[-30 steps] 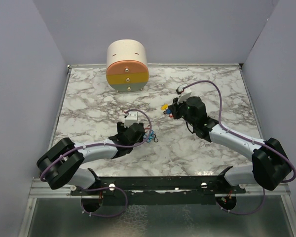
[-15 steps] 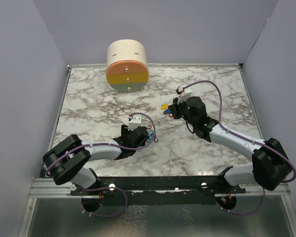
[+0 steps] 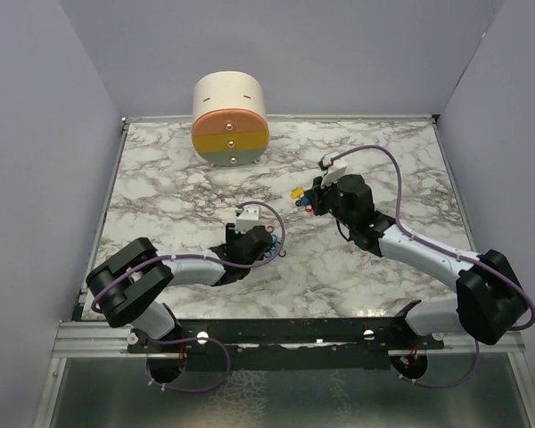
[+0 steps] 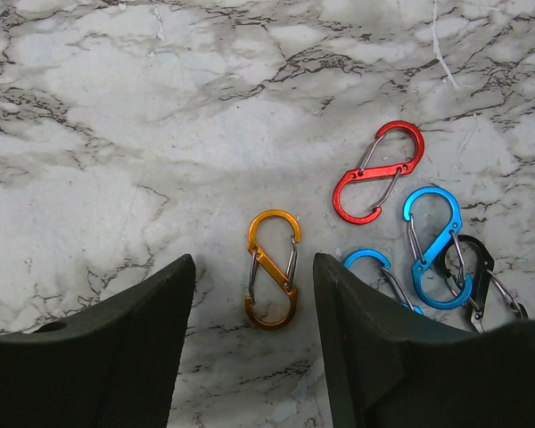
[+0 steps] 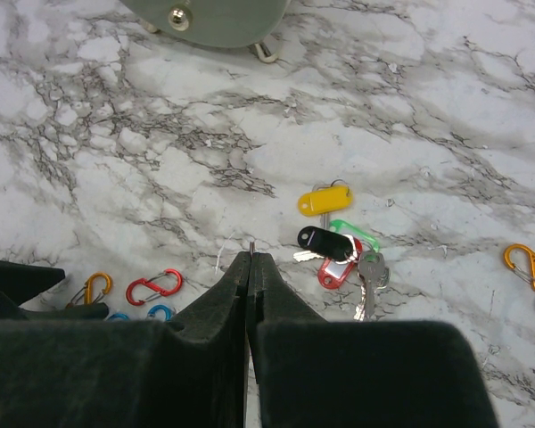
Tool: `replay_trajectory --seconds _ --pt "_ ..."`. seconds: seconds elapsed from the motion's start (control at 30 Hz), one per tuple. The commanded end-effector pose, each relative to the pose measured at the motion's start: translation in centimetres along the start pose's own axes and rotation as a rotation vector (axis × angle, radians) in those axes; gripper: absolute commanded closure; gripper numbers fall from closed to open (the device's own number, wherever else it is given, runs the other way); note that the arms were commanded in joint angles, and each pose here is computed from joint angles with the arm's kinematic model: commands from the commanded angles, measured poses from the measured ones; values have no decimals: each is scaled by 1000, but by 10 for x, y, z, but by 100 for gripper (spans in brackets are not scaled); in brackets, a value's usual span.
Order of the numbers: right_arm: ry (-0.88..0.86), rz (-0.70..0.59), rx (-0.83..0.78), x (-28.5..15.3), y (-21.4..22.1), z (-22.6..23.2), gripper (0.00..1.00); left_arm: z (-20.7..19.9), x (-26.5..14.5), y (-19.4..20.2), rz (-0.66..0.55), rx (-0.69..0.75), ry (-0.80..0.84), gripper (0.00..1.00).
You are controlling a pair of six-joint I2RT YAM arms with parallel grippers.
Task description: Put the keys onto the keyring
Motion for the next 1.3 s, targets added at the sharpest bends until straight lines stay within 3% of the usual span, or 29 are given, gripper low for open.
replay_trajectory --seconds 0.0,0.2,0.57,0.83,1.27 --pt "-19 -19 -12 -6 -5 4 99 7 -3 13 44 35 -24 44" --pt "-22 -16 -11 -5 -4 5 99 8 -4 17 53 30 -17 53" --pt "-24 -14 -10 -5 -3 5 99 7 -7 16 51 25 5 99" --pt "-145 16 -53 -1 5 21 99 6 -18 -9 -4 23 25 100" --pt "-321 39 -174 2 22 62 99 -17 -46 -102 -166 -79 223 100"
Point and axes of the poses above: each gripper's point midway between its finger pads, its own x axis out along the fingers, its own z axis along the line the jaws close on, y = z × x, the point moved 3 cm from there along -x, back along the fingers, and after that the axes turned 7 degrees about x, right-handed, at the moved point
